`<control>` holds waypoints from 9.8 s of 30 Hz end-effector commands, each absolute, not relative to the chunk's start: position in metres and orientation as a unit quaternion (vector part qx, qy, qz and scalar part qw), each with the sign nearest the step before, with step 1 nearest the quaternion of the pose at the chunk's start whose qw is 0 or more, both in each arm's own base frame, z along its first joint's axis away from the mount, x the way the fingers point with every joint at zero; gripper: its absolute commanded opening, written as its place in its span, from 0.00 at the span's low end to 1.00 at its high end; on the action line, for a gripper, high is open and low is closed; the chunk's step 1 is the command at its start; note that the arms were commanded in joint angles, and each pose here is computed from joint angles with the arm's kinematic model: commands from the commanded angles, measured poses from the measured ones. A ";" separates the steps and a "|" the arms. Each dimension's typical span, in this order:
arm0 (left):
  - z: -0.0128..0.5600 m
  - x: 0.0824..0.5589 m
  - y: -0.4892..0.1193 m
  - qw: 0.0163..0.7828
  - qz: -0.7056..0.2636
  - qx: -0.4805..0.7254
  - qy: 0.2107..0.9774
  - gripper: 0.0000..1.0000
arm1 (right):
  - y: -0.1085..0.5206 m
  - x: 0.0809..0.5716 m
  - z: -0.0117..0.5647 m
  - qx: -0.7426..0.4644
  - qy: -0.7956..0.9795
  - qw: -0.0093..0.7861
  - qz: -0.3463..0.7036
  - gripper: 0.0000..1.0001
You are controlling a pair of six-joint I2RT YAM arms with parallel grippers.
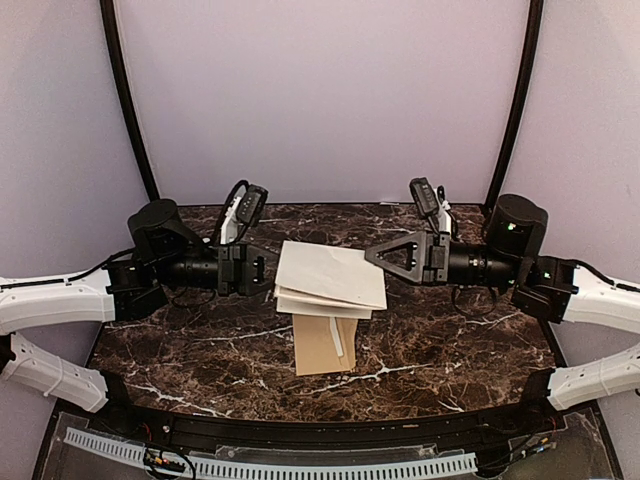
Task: Place the letter into the envelope and seal it
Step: Fold the letter.
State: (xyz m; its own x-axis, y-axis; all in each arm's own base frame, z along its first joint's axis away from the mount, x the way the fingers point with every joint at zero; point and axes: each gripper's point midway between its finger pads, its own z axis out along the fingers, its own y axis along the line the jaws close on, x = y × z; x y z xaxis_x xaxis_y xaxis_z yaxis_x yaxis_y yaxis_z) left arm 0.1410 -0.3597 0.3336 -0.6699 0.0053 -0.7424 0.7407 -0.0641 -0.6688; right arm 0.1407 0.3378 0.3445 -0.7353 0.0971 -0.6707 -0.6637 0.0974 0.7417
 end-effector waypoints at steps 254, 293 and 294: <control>0.300 0.139 -0.369 0.225 -0.529 0.405 0.711 0.00 | 0.369 0.114 0.292 -0.343 0.740 0.204 0.541 0.00; 0.388 0.178 -0.363 0.424 -0.652 0.110 0.619 0.00 | 0.386 0.154 0.367 -0.157 0.625 0.352 0.679 0.51; 0.387 0.178 -0.363 0.424 -0.653 0.110 0.618 0.00 | 0.387 0.155 0.369 -0.157 0.622 0.355 0.680 0.50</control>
State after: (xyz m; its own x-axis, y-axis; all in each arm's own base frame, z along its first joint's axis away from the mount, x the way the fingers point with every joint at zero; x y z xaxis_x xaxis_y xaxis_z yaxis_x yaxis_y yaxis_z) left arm 0.1798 -0.3638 0.3801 -0.6236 -0.3848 -0.6805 0.6839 0.1531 -0.7133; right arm 0.1597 0.3843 0.3246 -0.7384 0.2195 -0.6377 -0.6255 0.1307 0.7692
